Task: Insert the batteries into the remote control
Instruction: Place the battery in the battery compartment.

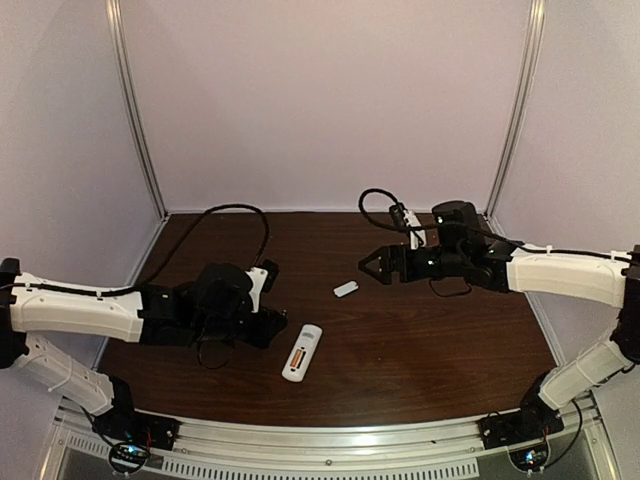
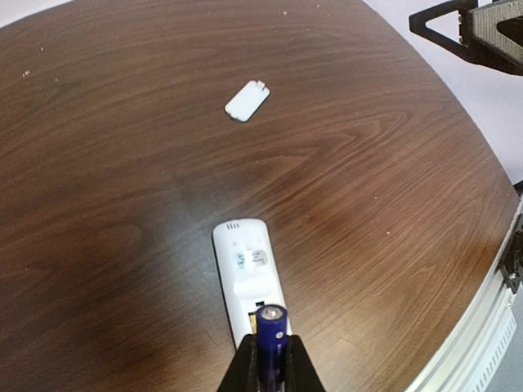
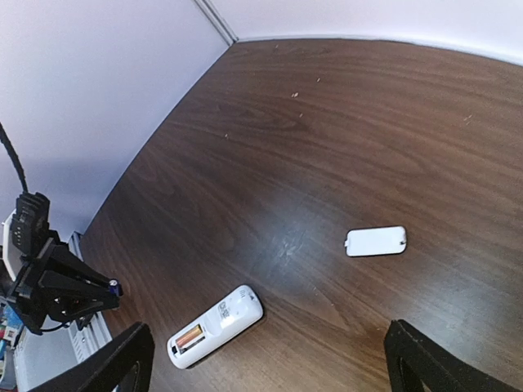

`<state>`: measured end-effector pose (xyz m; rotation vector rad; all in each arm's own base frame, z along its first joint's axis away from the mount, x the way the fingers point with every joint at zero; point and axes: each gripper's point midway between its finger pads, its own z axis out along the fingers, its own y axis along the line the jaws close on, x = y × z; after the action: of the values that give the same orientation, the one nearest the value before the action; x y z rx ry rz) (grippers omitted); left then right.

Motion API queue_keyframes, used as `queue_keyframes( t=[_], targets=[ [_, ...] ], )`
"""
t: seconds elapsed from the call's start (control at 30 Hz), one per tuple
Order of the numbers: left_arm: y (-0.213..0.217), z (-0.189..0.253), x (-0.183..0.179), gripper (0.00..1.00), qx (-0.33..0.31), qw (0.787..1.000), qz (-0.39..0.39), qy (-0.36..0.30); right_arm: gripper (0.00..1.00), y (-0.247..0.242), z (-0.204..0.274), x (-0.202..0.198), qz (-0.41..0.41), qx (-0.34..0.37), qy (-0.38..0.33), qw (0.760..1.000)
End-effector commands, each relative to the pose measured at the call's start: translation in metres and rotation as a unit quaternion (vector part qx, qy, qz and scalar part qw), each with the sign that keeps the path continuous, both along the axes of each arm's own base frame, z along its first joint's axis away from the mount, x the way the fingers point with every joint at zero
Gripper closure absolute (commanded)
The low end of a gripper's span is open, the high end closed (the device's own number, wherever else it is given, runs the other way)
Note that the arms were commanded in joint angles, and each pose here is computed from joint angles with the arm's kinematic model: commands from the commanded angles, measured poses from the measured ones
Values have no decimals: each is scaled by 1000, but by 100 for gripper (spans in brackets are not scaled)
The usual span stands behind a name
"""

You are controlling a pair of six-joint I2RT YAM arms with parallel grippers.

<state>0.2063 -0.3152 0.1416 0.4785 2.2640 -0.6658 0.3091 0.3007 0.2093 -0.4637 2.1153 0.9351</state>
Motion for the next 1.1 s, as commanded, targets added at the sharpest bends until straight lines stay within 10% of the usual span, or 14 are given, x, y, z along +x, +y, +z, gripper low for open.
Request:
queue_keyframes(
  t=[0.0, 1.07],
  targets=[
    [-8, -28, -3, 100, 4, 999, 7, 38, 0, 19, -37, -20, 57, 36, 68, 995],
    [-51, -78, -7, 100, 39, 997, 9, 67, 4, 42, -75, -43, 106, 29, 119, 987]
  ],
)
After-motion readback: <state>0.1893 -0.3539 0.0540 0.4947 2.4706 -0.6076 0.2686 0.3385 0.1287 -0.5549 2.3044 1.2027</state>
